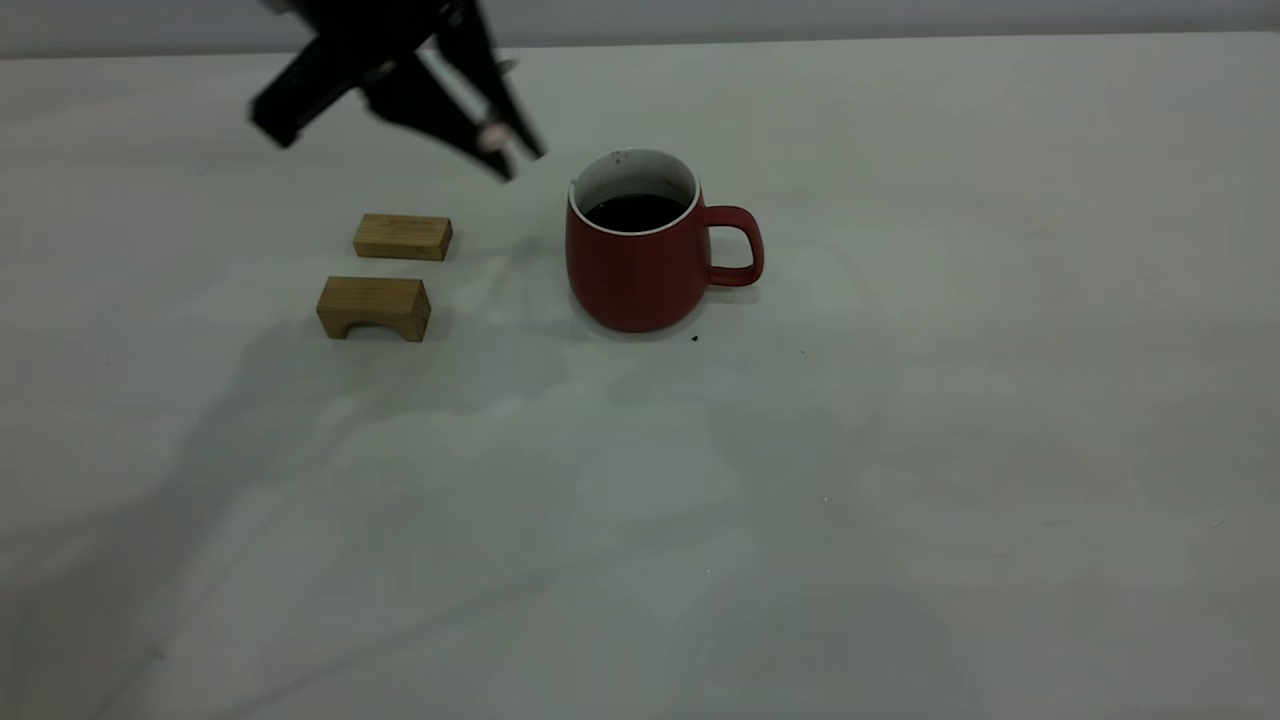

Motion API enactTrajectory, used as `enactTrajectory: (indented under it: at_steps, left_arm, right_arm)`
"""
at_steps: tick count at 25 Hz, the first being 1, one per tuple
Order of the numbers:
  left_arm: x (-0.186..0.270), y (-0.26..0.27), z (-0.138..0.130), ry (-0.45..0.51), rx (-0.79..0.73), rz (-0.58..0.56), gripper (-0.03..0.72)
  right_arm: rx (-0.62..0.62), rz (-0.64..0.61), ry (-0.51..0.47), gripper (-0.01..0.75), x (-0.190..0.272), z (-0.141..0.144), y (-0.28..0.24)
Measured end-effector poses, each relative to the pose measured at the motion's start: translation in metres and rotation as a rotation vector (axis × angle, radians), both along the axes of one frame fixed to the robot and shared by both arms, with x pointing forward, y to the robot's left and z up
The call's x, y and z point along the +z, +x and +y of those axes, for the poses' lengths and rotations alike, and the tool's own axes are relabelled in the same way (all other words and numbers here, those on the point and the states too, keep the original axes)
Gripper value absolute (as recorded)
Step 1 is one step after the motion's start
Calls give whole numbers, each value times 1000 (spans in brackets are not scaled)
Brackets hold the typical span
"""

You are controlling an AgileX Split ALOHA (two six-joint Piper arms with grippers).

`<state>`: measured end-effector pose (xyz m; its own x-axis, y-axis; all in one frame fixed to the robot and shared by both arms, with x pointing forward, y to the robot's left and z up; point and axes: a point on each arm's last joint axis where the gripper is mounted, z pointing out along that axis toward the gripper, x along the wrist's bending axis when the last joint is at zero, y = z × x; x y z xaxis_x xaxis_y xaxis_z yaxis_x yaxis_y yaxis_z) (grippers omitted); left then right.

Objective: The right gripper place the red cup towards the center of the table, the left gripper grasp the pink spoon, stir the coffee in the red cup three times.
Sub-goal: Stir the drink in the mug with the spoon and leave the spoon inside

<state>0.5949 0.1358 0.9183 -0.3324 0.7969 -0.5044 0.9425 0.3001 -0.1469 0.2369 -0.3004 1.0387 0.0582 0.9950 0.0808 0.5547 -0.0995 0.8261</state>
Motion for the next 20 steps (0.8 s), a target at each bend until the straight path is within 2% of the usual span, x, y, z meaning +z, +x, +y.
enactTrajectory:
  at_steps: [6,9,17,20]
  left_arm:
    - [15,5,-18,-258,56,-30,145]
    - [21,7,-24,-354,78,-38,145]
    - [35,13,-32,-536,223,18,145]
    - [41,16,-34,-632,329,90,145]
  right_arm:
    - [0,0,0,550,0,0,0]
    - [0,0,0,550,0,0,0]
    - [0,0,0,550,0,0,0]
    - [0,0,0,550,0,0,0]
